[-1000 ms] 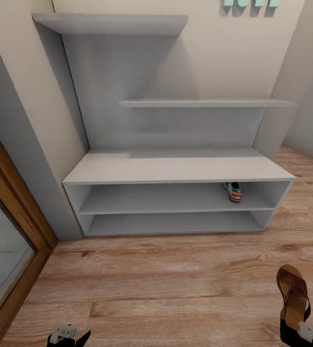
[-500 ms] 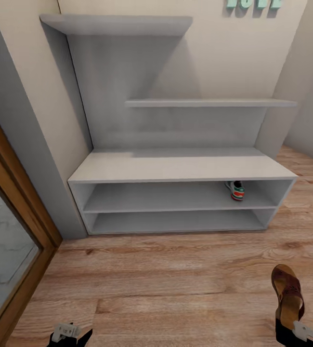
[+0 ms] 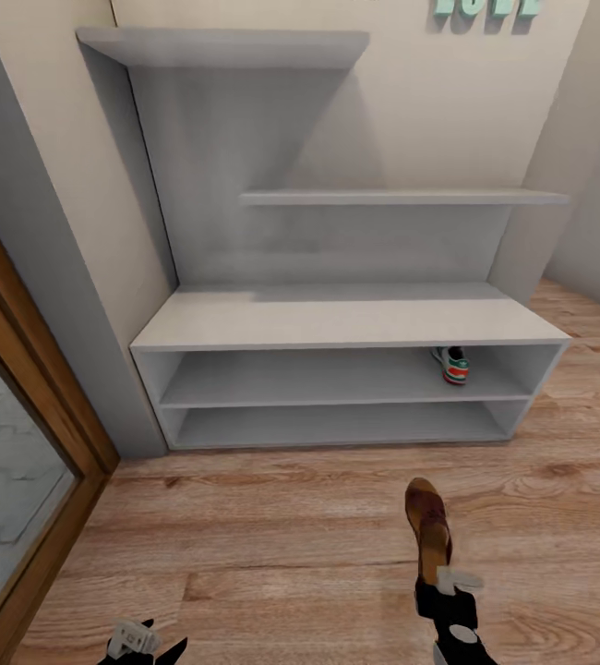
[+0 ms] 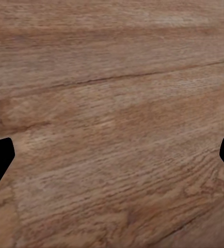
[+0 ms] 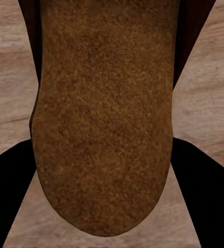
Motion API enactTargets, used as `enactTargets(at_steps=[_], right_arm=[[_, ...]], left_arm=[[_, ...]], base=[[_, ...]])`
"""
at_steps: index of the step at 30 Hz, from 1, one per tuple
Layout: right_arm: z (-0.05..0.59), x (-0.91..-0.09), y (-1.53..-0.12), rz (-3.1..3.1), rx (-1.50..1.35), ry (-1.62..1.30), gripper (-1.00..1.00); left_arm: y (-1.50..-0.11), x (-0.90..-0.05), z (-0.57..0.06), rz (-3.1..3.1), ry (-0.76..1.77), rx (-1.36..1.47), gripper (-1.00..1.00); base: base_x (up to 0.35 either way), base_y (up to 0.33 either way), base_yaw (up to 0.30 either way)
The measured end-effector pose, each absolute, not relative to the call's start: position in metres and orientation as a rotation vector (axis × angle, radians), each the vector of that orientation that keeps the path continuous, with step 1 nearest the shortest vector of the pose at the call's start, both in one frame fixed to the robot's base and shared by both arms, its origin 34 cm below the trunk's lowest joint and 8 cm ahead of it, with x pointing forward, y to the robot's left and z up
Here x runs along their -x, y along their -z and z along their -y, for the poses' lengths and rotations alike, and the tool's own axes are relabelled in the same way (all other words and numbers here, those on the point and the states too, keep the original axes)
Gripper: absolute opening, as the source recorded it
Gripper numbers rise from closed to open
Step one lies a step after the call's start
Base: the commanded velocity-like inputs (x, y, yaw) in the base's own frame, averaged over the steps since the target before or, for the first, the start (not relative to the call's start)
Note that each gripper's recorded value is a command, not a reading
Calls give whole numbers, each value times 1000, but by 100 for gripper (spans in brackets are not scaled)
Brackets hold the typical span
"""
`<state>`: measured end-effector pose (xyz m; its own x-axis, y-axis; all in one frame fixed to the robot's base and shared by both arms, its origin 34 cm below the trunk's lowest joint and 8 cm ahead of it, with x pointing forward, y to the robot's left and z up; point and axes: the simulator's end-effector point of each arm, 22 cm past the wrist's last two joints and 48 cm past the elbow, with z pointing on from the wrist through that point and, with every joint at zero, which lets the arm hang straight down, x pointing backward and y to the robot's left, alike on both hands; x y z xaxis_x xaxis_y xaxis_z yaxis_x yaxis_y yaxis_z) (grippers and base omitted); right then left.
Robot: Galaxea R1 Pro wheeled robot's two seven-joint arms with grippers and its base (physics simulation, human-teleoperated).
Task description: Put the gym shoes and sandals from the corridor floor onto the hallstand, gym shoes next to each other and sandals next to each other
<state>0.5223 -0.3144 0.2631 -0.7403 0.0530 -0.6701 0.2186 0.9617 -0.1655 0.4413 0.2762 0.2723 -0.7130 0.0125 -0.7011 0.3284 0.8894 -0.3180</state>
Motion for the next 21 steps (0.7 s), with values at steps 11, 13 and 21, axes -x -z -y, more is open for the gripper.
enactTargets(at_steps=[11,13,21], right_arm=[[251,-594,-321,-2447,-122,425,-100],[247,-615,-339,-2415,-75,452,-100],[259,-683,-412,-2281,-73,606,-100]], left_arm=[[-273,-442,-276,-2307,555,-250,100],[-273,-442,-276,-2307,555,-251,100],[-273,-441,-275,-2306,558,-252,100]], base=[[0,0,0],[0,0,0],[0,0,0]])
